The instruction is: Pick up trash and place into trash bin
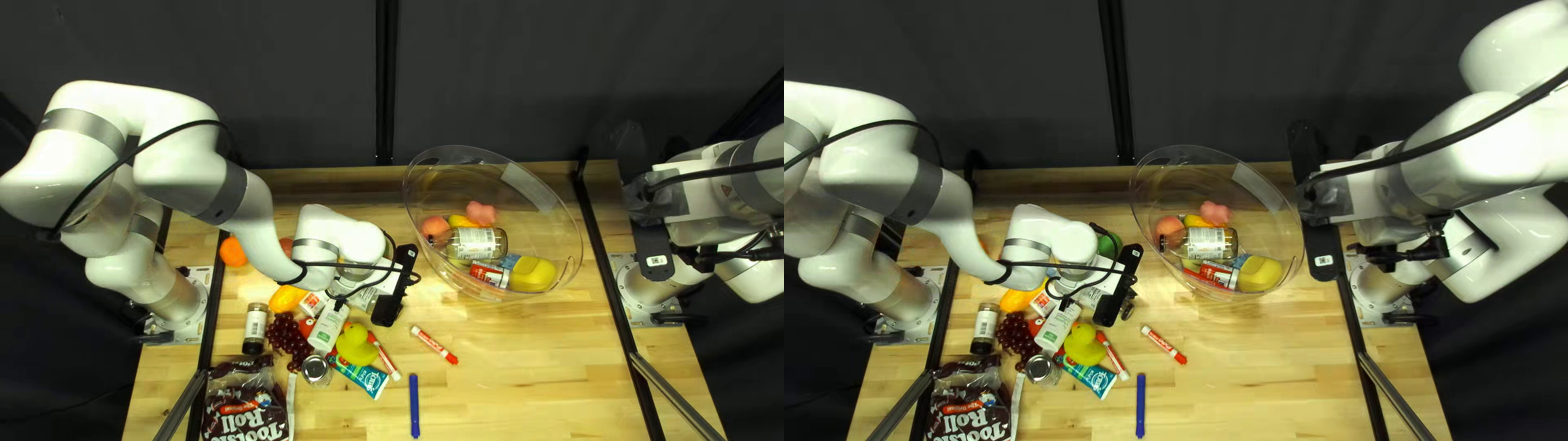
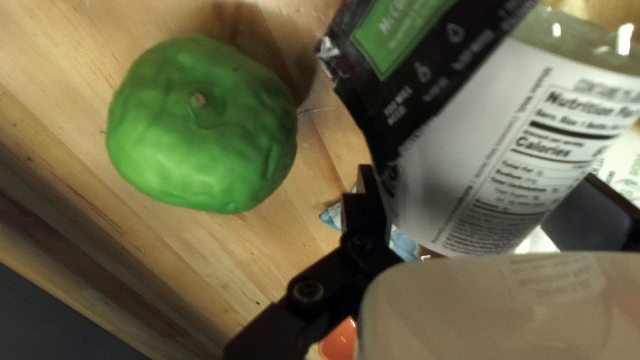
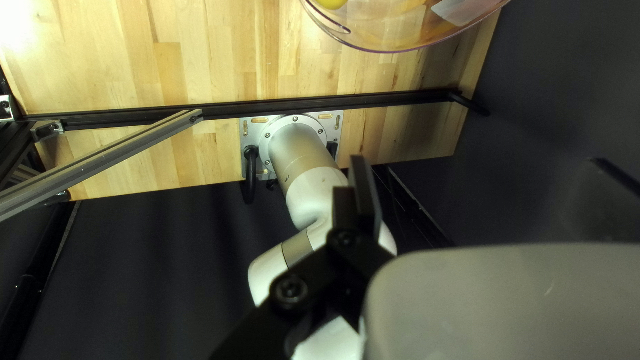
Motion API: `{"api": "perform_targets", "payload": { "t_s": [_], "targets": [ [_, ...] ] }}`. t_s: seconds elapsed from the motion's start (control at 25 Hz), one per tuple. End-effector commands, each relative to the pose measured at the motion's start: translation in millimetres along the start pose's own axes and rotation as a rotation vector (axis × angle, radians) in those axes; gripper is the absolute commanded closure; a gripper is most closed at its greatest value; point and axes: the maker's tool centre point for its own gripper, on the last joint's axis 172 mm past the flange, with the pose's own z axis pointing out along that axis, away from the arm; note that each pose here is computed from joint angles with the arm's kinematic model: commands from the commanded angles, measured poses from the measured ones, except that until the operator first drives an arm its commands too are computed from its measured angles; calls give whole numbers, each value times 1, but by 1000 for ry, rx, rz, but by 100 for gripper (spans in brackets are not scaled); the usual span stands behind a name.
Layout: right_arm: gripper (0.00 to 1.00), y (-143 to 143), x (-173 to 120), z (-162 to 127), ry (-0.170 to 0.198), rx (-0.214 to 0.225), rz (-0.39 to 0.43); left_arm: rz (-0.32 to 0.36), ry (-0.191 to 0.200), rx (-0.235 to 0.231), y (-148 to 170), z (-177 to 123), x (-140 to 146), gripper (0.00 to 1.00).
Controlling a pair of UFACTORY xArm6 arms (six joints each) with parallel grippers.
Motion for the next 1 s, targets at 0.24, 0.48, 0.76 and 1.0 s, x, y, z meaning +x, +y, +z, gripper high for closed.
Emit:
{"api": "perform_targets", "payload": {
  "t_s": [0.24, 0.48, 0.76, 1.0],
  "targets": [
    [0, 0, 0, 0, 0, 0, 0, 65, 37, 145, 26, -93, -1, 100],
    [0, 0, 0, 0, 0, 0, 0, 143, 32, 251, 42, -155, 8, 100],
    [0, 0, 0, 0, 0, 0, 0, 190, 26, 293, 37, -175, 17, 100],
    [0, 0, 0, 0, 0, 0, 0, 272, 27, 359, 24, -244, 36, 100]
  ]
}}
